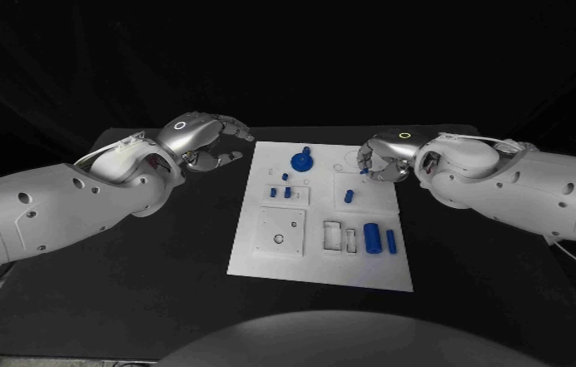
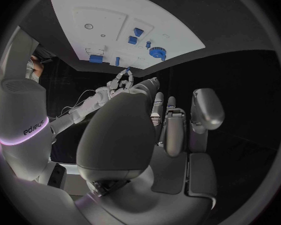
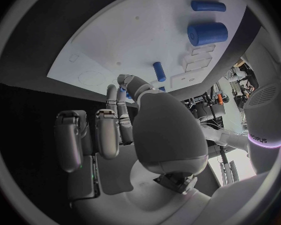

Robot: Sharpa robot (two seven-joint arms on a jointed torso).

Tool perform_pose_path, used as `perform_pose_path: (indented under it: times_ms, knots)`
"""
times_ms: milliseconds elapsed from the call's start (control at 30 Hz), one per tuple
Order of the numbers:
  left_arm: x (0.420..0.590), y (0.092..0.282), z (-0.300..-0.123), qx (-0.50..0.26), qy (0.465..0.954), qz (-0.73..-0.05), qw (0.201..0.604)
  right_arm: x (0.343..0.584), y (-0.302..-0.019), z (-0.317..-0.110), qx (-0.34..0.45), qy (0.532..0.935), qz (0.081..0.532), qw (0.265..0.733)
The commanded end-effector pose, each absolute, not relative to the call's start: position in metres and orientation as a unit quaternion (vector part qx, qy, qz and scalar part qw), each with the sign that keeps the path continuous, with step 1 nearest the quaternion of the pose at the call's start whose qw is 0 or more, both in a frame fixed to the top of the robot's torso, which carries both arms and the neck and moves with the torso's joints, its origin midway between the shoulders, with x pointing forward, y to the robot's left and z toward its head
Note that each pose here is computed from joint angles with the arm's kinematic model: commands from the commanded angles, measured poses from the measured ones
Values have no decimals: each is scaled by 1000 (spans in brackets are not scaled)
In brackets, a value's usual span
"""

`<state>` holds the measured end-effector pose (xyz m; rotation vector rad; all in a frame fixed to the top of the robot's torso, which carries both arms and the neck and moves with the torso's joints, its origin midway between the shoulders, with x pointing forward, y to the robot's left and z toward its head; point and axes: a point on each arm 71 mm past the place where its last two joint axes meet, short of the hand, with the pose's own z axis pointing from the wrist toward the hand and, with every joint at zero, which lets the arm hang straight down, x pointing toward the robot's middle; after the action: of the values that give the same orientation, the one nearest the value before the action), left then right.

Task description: Assemble the parts on the task board

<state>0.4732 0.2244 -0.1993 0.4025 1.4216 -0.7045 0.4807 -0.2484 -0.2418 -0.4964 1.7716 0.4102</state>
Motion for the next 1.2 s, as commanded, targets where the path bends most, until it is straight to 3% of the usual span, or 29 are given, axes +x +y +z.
perform_pose_path:
  times_ms: [33,367,733,1200]
  knots:
    - [474,223,-200,177,640,-313,679,481,-249,-240,-207,761,175,590]
    - [475,224,-202,175,647,-309,675,477,-239,-229,-201,757,195,591]
    - [476,223,-204,172,657,-308,667,462,-184,-220,-218,771,250,544]
    - [476,217,-205,172,660,-311,662,460,-130,-225,-257,786,262,497]
